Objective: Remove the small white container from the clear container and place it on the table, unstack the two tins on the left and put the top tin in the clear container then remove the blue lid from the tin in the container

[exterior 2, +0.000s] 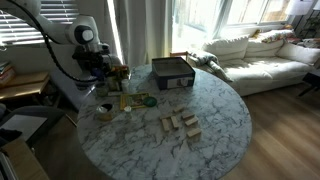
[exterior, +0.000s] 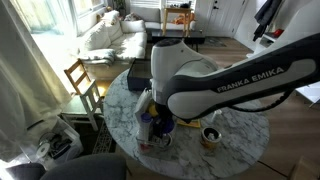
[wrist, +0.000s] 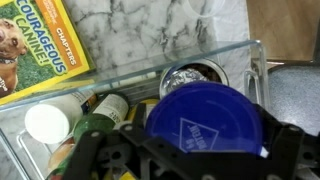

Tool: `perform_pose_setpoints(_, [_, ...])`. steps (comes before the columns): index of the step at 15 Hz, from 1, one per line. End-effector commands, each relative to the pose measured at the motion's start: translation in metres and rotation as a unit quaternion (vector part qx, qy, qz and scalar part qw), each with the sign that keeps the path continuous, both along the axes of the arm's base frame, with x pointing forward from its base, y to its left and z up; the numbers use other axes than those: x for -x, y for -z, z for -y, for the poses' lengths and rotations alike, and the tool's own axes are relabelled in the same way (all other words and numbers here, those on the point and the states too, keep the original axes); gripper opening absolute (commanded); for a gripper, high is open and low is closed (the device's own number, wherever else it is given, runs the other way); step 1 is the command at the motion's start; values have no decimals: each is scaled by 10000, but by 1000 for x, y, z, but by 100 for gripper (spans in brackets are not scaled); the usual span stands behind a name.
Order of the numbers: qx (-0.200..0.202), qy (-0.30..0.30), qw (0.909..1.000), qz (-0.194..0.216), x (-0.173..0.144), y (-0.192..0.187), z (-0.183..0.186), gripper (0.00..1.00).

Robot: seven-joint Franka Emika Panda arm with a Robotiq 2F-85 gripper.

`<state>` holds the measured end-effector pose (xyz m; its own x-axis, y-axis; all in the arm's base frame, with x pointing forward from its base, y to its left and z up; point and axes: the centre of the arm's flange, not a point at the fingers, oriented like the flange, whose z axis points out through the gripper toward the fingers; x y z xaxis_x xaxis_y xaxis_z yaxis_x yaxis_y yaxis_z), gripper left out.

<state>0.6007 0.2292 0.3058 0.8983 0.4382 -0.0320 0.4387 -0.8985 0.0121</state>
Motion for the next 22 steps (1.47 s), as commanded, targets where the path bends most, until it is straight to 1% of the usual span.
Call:
perform_pose_setpoints(1, [134,-24,9999,-77,4,6,1,100])
perform_pose_setpoints(2, [123,20,9999,-112,5,8,0,100])
perform_pose_setpoints(6, [132,64,9999,-33,5,-2,7,100])
perform_pose_setpoints(8, [99,117,9998,-86,5,-5,9,100])
perform_pose_setpoints(9, [166,204,9997,-17,4,-5,10,100])
perform_pose_setpoints(10, [-54,103,9998,-158,5,-4,12,100])
perform_pose_setpoints(11, [15,310,9995,-40,6,-4,12,100])
perform_pose_setpoints(12, [395,440,9981,195,5,-1,15,100])
perform_pose_setpoints(13, [-100,301,9991,-272,7,-2,16,100])
perform_pose_setpoints(14, [184,513,9984,-117,8,2,18,100])
perform_pose_setpoints(15, [51,428,9985,-326,10,1,18,100])
perform_pose_setpoints(16, [79,428,9984,-351,12,-1,18,100])
perform_pose_setpoints(17, [-160,258,9983,-507,17,-4,15,100])
perform_pose_setpoints(18, [30,217,9981,-574,19,-5,13,100])
perform_pose_setpoints(19, [56,164,9974,-702,21,-7,13,100])
perform_pose_setpoints(20, [210,77,9973,-701,25,-12,11,100])
perform_pose_setpoints(21, [239,35,9969,-747,28,-15,10,100])
perform_pose_setpoints(22, [353,9,9966,-743,30,-15,8,100])
